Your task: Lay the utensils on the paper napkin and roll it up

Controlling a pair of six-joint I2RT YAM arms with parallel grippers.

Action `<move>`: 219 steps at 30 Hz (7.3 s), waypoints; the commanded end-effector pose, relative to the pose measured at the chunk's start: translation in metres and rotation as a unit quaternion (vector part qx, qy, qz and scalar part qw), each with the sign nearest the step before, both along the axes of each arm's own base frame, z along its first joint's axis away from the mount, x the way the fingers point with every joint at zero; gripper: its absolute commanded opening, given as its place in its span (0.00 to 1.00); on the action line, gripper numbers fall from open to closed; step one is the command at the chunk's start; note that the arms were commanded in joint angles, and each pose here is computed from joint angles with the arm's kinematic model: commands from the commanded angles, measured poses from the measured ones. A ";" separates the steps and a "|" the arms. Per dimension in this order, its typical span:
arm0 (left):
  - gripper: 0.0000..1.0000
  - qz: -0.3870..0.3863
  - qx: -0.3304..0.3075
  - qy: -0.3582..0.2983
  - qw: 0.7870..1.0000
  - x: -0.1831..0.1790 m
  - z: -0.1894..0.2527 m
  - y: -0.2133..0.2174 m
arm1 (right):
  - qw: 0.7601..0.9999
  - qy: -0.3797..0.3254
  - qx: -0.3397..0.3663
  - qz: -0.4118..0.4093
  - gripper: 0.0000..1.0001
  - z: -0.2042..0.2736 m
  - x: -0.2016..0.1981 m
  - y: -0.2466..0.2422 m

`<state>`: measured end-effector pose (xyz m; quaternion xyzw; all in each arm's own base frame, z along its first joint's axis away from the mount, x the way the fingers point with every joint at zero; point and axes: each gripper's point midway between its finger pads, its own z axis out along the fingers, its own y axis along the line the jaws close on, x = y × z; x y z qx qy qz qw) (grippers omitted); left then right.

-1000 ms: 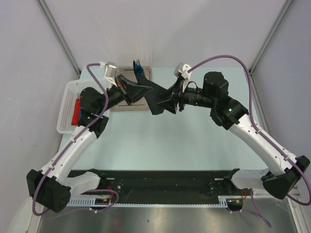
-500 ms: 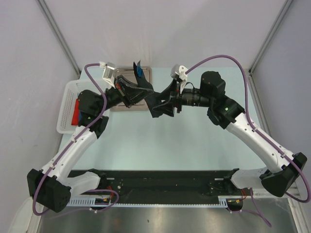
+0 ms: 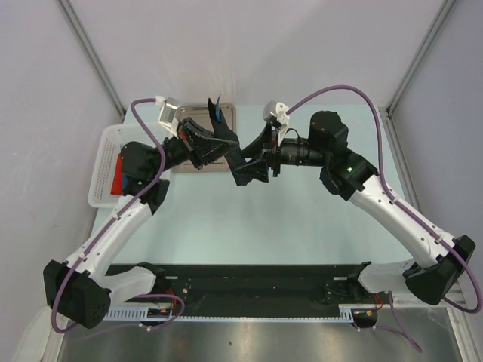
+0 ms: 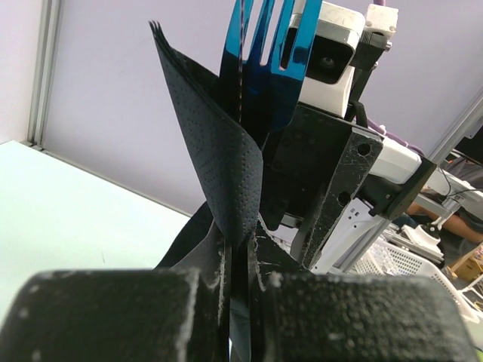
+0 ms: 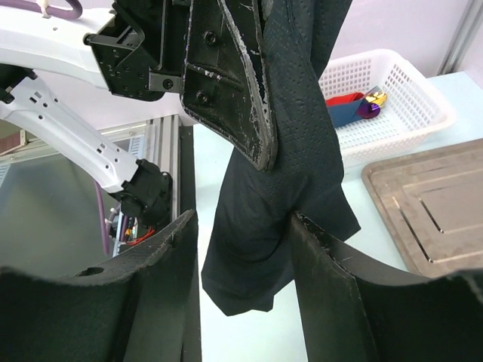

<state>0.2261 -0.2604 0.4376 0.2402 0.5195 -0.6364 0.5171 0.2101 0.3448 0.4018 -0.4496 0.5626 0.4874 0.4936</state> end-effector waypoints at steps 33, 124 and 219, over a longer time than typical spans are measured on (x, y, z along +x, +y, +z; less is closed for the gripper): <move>0.00 -0.041 -0.041 -0.071 0.996 -0.031 0.039 -0.006 | 0.997 0.060 0.002 0.044 0.26 -0.015 -0.017 0.012; 0.00 0.218 0.278 0.384 0.853 0.188 -0.290 0.319 | 0.971 0.182 -0.036 -0.149 1.00 -0.068 0.124 -0.003; 1.00 0.314 0.497 0.202 0.783 0.102 -0.228 0.178 | 0.888 0.176 -0.107 -0.411 1.00 -0.155 0.101 -0.214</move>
